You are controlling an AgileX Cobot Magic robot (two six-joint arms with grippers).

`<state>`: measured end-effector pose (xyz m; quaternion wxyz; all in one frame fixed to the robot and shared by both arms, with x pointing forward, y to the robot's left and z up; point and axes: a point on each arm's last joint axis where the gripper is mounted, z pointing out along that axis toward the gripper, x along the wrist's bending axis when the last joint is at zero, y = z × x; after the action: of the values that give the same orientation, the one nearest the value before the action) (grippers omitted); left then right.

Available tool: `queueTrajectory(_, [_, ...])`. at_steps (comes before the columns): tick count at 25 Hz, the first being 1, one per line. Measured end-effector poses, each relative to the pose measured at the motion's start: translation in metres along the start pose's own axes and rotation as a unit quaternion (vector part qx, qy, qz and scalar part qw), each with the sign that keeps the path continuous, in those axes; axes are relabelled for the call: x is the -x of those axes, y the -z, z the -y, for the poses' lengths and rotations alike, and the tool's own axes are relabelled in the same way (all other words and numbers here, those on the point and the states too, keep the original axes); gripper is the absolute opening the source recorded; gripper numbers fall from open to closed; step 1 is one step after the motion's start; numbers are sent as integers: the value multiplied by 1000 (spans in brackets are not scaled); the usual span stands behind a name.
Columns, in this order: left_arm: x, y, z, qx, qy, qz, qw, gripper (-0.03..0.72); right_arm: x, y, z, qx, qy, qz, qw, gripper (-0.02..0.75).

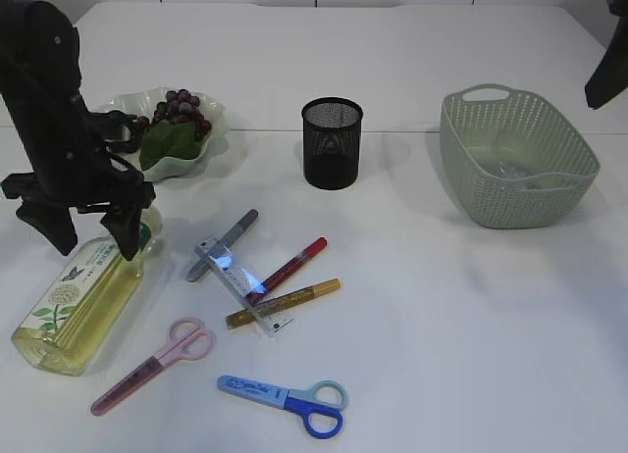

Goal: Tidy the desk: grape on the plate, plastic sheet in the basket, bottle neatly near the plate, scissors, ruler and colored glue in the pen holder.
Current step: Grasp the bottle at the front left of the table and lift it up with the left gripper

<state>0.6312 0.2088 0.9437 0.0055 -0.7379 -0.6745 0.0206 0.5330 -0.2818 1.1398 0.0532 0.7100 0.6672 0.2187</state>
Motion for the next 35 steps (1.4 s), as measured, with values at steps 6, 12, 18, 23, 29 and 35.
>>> queueTrajectory(6, [0, 0, -3, 14, 0, 1, 1000, 585, 0, 0, 0, 0, 1, 0, 1000, 483])
queueTrajectory(12, [0, -4, -4, 10, 0, 0, 1000, 585, 0, 0, 0, 0, 2, 0, 1000, 479])
queueTrajectory(18, [0, -24, -6, -14, 0, -3, 1000, 585, 0, 0, 0, 0, 3, 0, 1000, 479])
queueTrajectory(23, [0, -34, -8, -23, 1, -4, 1000, 586, 0, 1, 0, 1, 3, 0, 1000, 478])
queueTrajectory(29, [0, -35, -8, -25, 2, -2, 1000, 583, 0, 1, 0, 1, 4, 0, 1000, 478])
queueTrajectory(35, [1, -35, -9, -24, 3, 0, 1000, 459, 0, 1, 0, 1, 4, 0, 1000, 478])
